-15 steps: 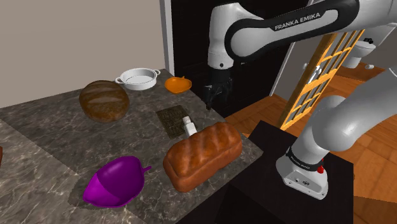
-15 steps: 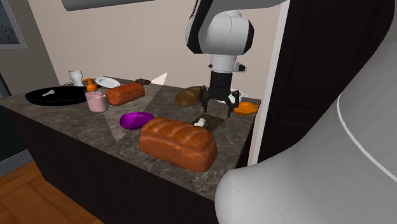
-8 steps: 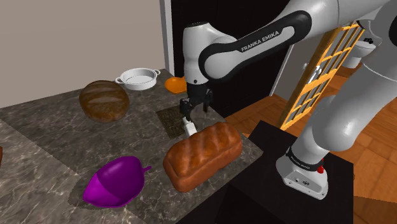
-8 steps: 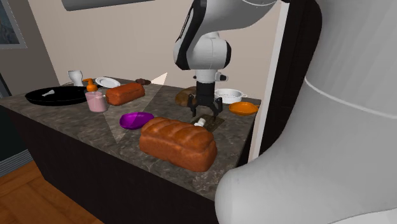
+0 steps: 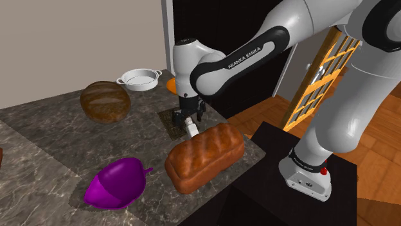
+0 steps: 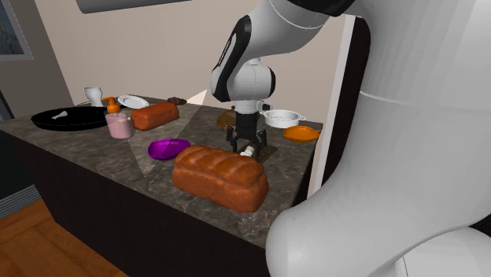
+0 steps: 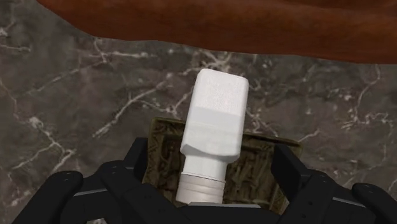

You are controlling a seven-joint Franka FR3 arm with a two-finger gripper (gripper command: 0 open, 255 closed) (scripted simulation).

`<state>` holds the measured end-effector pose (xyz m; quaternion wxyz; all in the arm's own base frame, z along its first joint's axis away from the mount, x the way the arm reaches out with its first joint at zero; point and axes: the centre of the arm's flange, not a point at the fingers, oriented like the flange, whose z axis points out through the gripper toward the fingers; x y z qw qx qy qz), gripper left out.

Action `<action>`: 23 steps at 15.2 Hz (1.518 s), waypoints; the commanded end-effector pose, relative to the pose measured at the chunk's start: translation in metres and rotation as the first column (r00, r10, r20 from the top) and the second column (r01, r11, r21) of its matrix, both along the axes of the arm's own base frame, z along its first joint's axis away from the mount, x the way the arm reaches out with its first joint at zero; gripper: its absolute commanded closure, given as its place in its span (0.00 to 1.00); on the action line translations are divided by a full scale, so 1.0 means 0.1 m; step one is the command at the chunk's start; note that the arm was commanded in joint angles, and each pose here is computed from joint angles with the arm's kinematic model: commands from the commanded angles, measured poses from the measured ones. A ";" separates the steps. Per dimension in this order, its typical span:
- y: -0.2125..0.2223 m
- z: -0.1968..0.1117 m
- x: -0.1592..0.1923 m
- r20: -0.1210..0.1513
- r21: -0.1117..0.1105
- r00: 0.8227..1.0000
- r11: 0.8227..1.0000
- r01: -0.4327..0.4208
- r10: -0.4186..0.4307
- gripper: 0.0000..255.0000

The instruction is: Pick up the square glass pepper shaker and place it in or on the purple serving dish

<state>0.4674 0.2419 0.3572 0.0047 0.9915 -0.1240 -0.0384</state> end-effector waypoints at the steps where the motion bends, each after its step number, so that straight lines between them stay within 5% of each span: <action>1: 0.00 -0.10 -0.01 0.001 0.000 1.000 1.000 0.000 0.000 0.00; 10: 0.00 -0.19 -0.02 0.000 0.000 1.000 1.000 0.000 0.000 0.00; 11: 0.00 -0.19 -0.02 0.000 0.000 1.000 1.000 0.000 0.000 1.00; 23: 0.00 -0.03 -0.02 0.001 0.000 1.000 1.000 0.000 0.000 1.00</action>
